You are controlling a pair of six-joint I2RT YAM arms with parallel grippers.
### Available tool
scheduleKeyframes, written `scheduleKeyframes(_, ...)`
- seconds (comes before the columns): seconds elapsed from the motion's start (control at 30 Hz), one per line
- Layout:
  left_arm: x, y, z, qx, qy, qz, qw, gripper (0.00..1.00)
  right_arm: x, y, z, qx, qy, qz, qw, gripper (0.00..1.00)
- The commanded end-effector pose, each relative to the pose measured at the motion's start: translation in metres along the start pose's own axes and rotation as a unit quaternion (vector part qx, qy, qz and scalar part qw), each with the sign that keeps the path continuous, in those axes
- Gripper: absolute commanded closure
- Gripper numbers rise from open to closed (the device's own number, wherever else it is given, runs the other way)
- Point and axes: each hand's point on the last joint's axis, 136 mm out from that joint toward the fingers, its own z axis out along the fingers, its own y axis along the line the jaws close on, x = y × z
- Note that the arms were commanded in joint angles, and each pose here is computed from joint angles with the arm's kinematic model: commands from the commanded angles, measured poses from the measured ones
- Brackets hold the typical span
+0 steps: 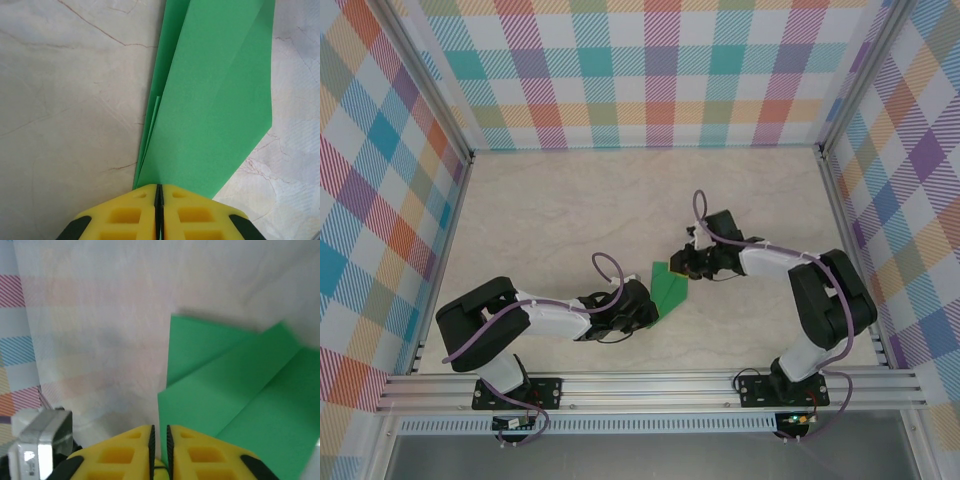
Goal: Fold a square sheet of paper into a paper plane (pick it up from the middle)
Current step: Fourth fold the wing at the center of the table.
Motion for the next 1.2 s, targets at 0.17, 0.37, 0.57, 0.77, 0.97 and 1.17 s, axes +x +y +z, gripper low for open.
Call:
scheduleKeyframes(0.17,0.049,0.069,0.001,-0.119,0.093,0.027,0.988,0.89,0.046,0.002,0.030,0.006,0.044,0.017,0.999,0.96)
scheduleKeyframes(0.37,0.049,0.068,0.001,-0.118,0.092,0.027,0.988,0.89,0.065,-0.018,0.050,0.026,0.070,0.033,0.997,0.96)
scheduleKeyframes(0.57,0.050,0.071,0.000,-0.123,0.093,0.028,0.988,0.89,0.065,-0.048,0.052,0.102,0.063,0.043,0.992,0.96)
scheduleKeyframes(0.77,0.051,0.075,-0.002,-0.127,0.093,0.028,0.987,0.90,0.040,-0.039,0.034,0.127,0.023,0.022,0.991,0.94)
scheduleKeyframes(0.97,0.050,0.075,-0.004,-0.126,0.091,0.026,0.987,0.90,0.010,-0.051,0.027,0.132,-0.010,0.012,0.991,0.92)
scheduleKeyframes(1.17,0.050,0.079,-0.005,-0.129,0.090,0.026,0.987,0.90,-0.021,-0.048,0.008,0.066,-0.045,0.023,0.997,0.91)
